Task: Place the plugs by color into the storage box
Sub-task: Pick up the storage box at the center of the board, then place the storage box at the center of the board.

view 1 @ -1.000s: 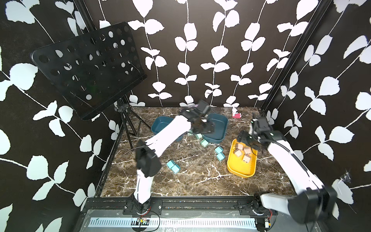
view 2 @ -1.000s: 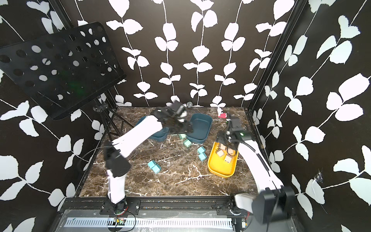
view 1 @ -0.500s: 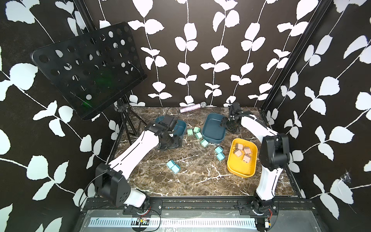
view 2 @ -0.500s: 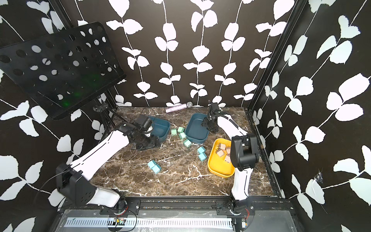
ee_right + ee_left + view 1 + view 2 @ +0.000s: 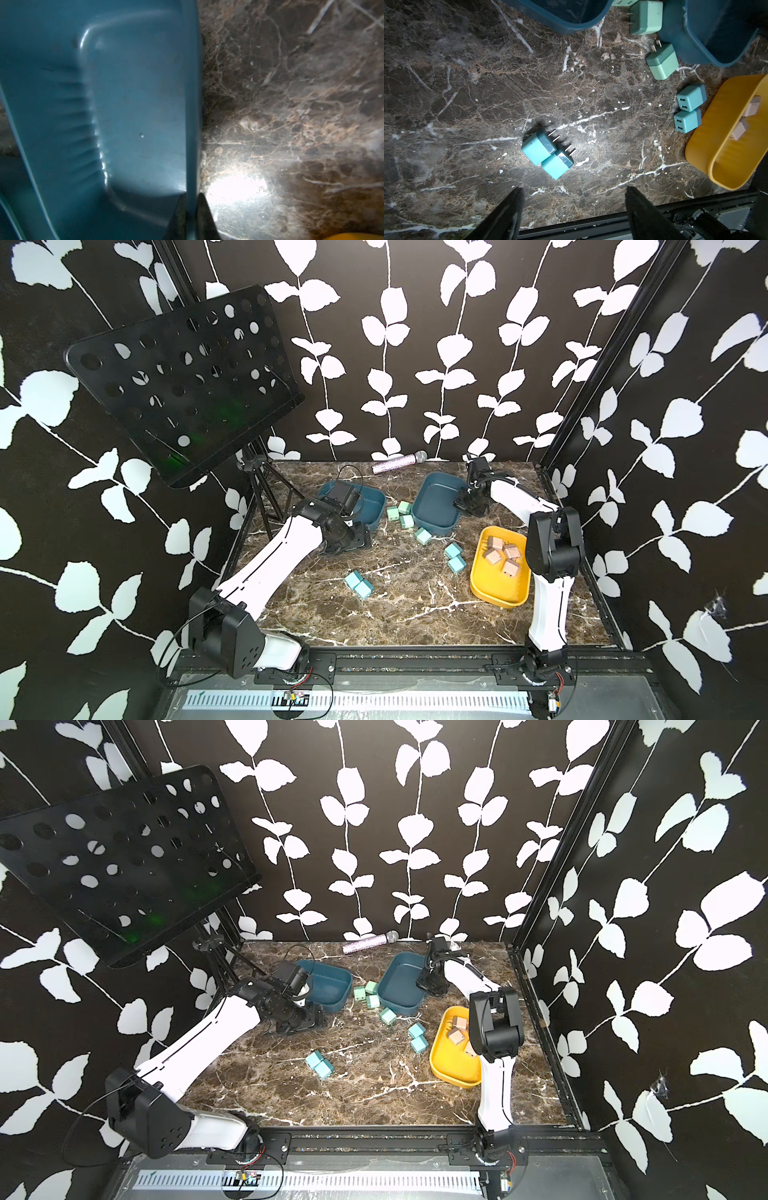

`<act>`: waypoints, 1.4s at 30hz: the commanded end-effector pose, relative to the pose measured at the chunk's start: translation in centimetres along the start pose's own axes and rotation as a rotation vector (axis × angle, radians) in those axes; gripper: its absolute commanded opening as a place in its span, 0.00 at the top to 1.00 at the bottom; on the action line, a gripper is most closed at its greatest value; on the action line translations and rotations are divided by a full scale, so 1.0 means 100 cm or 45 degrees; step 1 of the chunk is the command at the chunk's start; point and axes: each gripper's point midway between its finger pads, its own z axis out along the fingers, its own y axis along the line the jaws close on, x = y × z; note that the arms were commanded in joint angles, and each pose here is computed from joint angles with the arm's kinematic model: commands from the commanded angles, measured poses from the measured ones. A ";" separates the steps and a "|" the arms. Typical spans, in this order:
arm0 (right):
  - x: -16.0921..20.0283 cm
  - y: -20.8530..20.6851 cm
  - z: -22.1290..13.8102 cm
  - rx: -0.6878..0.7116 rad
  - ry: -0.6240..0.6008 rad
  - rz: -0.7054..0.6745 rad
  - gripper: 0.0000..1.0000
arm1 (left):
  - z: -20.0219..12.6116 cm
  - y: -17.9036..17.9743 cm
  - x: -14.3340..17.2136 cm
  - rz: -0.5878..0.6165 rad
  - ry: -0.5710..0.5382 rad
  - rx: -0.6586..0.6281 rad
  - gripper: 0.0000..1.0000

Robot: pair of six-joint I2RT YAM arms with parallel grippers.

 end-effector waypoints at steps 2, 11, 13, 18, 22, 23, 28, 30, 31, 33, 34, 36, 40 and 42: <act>-0.009 0.018 -0.030 -0.054 -0.070 -0.056 1.00 | -0.006 -0.006 -0.011 0.028 -0.030 0.021 0.22; -0.018 0.037 -0.084 -0.119 -0.159 -0.148 1.00 | -0.006 -0.008 -0.018 0.055 -0.042 0.011 0.22; -0.016 0.036 -0.091 -0.126 -0.164 -0.148 1.00 | -0.005 -0.008 -0.018 0.058 -0.040 0.010 0.22; 0.000 0.038 -0.103 -0.145 -0.150 -0.175 1.00 | -0.007 -0.004 -0.021 0.059 -0.049 0.000 0.22; 0.025 0.049 -0.114 -0.177 -0.131 -0.230 1.00 | -0.012 0.009 -0.026 0.024 -0.059 -0.028 0.22; 0.034 0.051 -0.116 -0.182 -0.121 -0.248 1.00 | -0.013 0.013 -0.027 0.013 -0.061 -0.033 0.22; 0.088 0.065 -0.121 -0.217 -0.051 -0.336 1.00 | -0.016 0.033 -0.035 -0.044 -0.074 -0.055 0.22; 0.113 0.068 -0.119 -0.230 -0.016 -0.370 1.00 | -0.016 0.039 -0.037 -0.052 -0.075 -0.063 0.22; 0.126 0.070 -0.117 -0.240 -0.003 -0.388 1.00 | -0.017 0.042 -0.038 -0.057 -0.076 -0.067 0.22; 0.151 0.071 -0.106 -0.245 0.040 -0.423 1.00 | -0.017 0.045 -0.039 -0.061 -0.074 -0.074 0.22; 0.162 0.075 -0.115 -0.285 0.029 -0.448 1.00 | -0.017 0.047 -0.038 -0.064 -0.067 -0.078 0.22; 0.187 0.070 -0.105 -0.280 0.073 -0.483 1.00 | -0.015 0.048 -0.036 -0.062 -0.058 -0.080 0.22; 0.224 0.069 -0.092 -0.289 0.127 -0.546 1.00 | -0.010 0.051 -0.031 -0.070 -0.042 -0.082 0.22; 0.236 0.065 -0.084 -0.280 0.151 -0.563 1.00 | -0.008 0.052 -0.029 -0.076 -0.036 -0.079 0.22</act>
